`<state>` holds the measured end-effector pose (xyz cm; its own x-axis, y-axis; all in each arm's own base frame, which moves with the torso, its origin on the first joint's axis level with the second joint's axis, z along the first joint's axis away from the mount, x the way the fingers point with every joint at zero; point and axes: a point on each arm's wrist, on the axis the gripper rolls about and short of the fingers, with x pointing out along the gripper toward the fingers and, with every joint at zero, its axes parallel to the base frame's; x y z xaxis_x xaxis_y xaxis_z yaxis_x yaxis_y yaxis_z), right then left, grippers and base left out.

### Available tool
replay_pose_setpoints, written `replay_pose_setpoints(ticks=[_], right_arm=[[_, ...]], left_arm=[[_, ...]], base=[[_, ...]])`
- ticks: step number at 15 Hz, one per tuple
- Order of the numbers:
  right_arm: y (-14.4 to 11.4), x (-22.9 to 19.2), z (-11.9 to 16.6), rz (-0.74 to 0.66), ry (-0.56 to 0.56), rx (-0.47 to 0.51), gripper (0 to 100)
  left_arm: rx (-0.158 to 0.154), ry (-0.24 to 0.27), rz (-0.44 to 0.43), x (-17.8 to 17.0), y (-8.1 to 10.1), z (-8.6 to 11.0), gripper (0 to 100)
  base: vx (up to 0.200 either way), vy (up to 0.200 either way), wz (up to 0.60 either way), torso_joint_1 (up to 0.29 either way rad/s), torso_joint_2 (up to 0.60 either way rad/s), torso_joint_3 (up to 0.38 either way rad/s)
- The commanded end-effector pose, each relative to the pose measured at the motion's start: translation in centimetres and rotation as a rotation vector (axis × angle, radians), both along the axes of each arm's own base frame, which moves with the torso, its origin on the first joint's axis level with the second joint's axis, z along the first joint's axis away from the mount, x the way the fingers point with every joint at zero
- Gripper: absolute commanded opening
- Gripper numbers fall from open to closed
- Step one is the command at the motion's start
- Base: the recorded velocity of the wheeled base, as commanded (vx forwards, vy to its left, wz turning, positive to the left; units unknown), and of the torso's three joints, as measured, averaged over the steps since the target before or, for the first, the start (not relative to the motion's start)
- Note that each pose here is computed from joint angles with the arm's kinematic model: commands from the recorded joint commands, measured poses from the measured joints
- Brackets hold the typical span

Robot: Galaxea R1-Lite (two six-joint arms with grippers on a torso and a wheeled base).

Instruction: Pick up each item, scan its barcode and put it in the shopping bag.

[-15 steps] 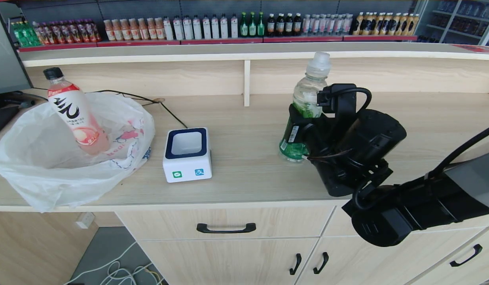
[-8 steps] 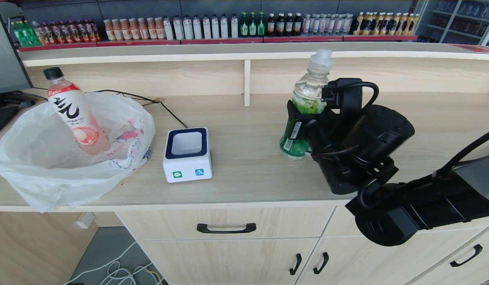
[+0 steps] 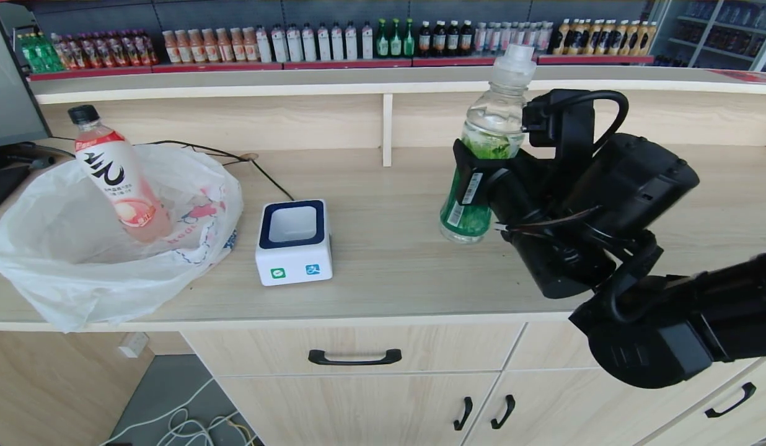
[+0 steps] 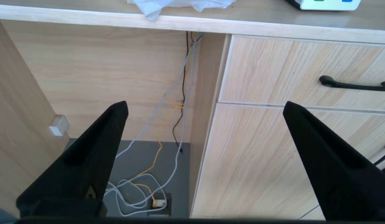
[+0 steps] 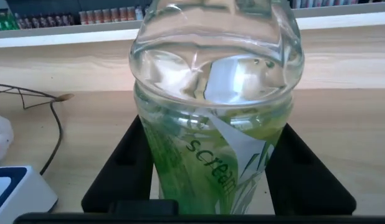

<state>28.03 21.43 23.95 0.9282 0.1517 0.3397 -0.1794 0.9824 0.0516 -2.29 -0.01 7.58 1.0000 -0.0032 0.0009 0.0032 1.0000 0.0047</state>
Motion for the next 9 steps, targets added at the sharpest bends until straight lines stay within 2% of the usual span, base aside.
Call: replay_pose_setpoints(ticks=[1,3,7,9], right_arm=[[-1.0,-2.0,2.8,0.008,-0.050,0.043,0],[-1.6,-4.0,3.8,-0.018,-0.058,0.054,0],[-2.4,-9.3,2.4,0.019,0.008,0.016,0],[-3.3,-10.5,2.4,0.025,0.006,0.006,0]], left_arm=[[0.000,-0.001,0.000,0.0,0.0,0.0,100],[0.000,-0.001,0.000,0.0,0.0,0.0,100],[0.000,-0.001,0.000,0.0,0.0,0.0,100],[0.000,0.001,0.000,0.0,0.0,0.0,100]], base=[[0.000,0.000,0.00,0.000,0.00,0.000],[0.000,0.000,0.00,0.000,0.00,0.000],[0.000,0.000,0.00,0.000,0.00,0.000],[0.000,0.000,0.00,0.000,0.00,0.000]])
